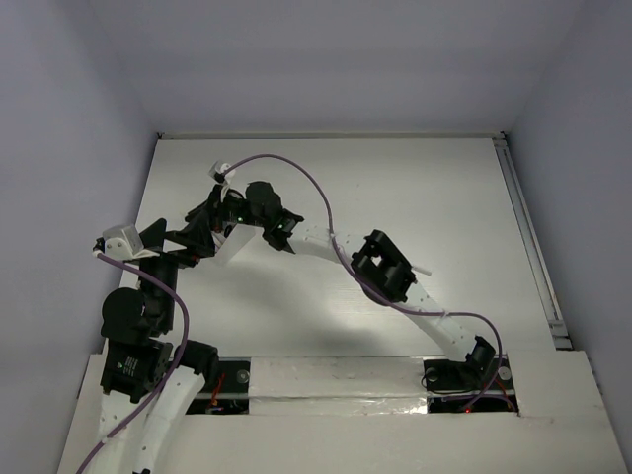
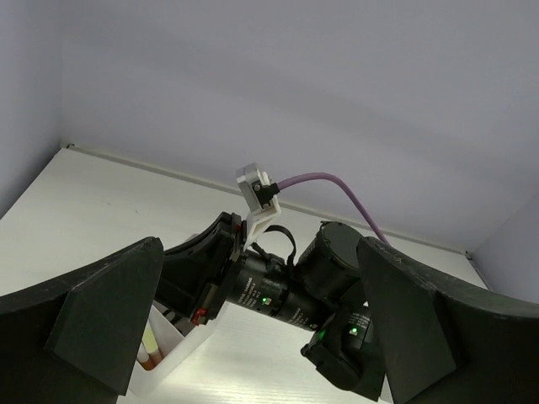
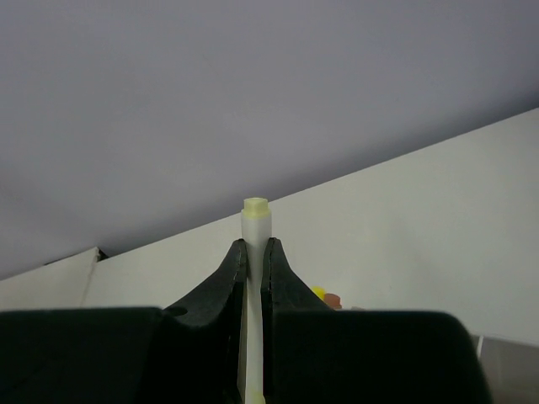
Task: Sort the stationery into containers
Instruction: Place the pen in the storage box.
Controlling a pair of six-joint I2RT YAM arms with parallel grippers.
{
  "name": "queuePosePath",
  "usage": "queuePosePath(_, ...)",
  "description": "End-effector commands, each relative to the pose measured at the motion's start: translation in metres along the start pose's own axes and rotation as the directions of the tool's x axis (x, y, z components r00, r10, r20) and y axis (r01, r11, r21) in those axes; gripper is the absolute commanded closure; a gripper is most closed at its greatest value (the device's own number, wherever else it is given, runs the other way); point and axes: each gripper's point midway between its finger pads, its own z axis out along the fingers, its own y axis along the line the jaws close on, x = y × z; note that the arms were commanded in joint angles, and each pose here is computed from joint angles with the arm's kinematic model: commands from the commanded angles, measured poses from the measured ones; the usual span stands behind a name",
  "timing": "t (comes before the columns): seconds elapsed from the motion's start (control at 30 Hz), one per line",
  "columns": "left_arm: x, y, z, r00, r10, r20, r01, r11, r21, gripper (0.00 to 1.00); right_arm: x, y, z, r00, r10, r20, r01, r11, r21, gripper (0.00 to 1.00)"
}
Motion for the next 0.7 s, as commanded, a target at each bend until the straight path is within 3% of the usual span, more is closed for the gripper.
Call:
queuePosePath(0.0, -0.013, -0.007, -0.001, 0.999, -0.014, 0.042, 0.013, 1.000, 0.029, 0.01, -0.014, -0.007, 0.006, 0.997, -0.050, 0.063, 0.050, 0.999, 0.012, 0.99)
queuePosePath(0.23, -0.012, -0.007, 0.000, 0.999, -0.013, 0.037, 0.011, 0.999, 0.032, 0.01, -0.010, -0.009, 0.005, 0.997, -0.050, 0.054, 0.049, 0.999, 0.020, 0.83)
queuePosePath(0.33, -0.012, -0.008, 0.000, 0.999, -0.013, 0.037, 0.012, 0.999, 0.035, 0.01, -0.016, -0.006, 0.003, 0.997, -0.056, 0.060, 0.055, 0.998, 0.018, 0.60)
queuePosePath(0.47, -0.012, -0.008, 0.000, 0.999, -0.013, 0.037, 0.012, 0.999, 0.037, 0.01, -0.031, 0.001, 0.002, 0.995, -0.071, 0.074, 0.070, 0.997, 0.007, 0.45)
queuePosePath(0.67, -0.010, -0.010, 0.000, 0.999, -0.011, 0.032, 0.009, 0.999, 0.046, 0.01, -0.057, 0.010, -0.009, 0.992, -0.090, 0.086, 0.090, 0.996, 0.003, 0.38)
